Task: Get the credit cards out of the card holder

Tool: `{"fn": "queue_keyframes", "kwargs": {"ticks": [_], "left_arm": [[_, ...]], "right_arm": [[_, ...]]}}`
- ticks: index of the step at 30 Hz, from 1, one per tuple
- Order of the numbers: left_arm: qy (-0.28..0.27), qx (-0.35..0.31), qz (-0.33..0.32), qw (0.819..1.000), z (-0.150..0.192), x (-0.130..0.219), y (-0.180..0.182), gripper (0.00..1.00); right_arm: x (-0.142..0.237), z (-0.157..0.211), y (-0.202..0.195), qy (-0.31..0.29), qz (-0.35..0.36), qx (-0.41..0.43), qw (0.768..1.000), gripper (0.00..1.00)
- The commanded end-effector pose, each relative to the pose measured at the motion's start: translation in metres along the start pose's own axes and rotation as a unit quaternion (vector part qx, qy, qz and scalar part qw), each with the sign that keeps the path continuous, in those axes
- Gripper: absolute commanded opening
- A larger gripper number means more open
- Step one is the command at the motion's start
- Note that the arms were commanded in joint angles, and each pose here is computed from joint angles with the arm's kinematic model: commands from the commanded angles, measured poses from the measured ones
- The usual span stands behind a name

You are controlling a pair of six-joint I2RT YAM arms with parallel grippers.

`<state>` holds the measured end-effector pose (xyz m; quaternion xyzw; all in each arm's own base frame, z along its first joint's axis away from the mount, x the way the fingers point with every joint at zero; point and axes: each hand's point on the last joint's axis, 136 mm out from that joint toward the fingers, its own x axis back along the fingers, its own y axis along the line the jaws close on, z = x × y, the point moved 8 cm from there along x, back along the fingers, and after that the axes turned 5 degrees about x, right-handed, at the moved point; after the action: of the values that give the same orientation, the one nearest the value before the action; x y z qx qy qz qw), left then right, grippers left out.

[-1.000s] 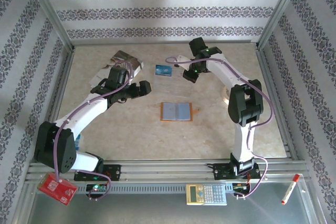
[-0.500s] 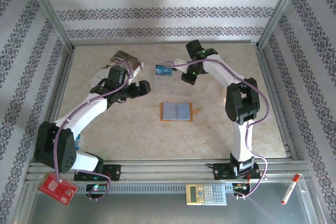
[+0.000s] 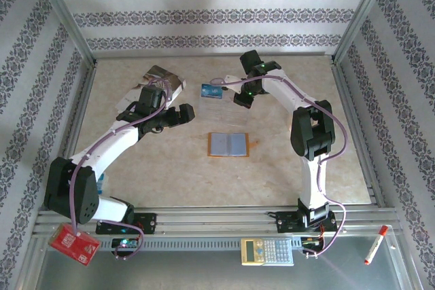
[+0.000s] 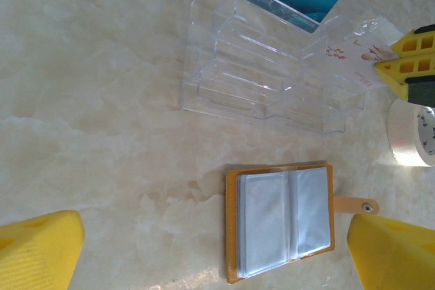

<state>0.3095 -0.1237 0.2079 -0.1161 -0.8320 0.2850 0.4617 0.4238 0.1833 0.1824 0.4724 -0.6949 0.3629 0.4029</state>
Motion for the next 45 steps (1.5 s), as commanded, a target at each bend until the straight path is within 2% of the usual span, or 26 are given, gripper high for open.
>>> {"fn": "queue_keyframes", "kwargs": {"ticks": [1,10,18,30,35,45], "left_arm": [[0.013,0.016,-0.006,1.000,0.004,0.000,0.006,1.00],[0.015,0.018,-0.006,1.000,0.005,0.000,0.007,1.00],[0.015,0.018,-0.002,1.000,0.004,-0.001,0.006,1.00],[0.015,0.019,0.000,1.000,0.004,-0.001,0.006,1.00],[0.016,0.020,0.000,1.000,0.005,0.000,0.007,1.00],[0.016,0.024,0.002,1.000,0.005,-0.002,0.009,1.00]], "right_arm": [[0.000,-0.004,0.000,-0.006,-0.014,0.002,1.000,0.09],[0.002,-0.002,-0.004,0.005,0.001,-0.008,1.000,0.16],[0.014,-0.005,-0.011,-0.005,0.030,-0.018,0.999,0.16],[0.013,-0.001,-0.009,0.004,0.030,-0.006,1.000,0.11],[0.013,-0.001,-0.007,0.004,0.024,0.001,1.000,0.04],[0.033,-0.014,-0.004,-0.013,0.022,0.025,0.999,0.00]]}}
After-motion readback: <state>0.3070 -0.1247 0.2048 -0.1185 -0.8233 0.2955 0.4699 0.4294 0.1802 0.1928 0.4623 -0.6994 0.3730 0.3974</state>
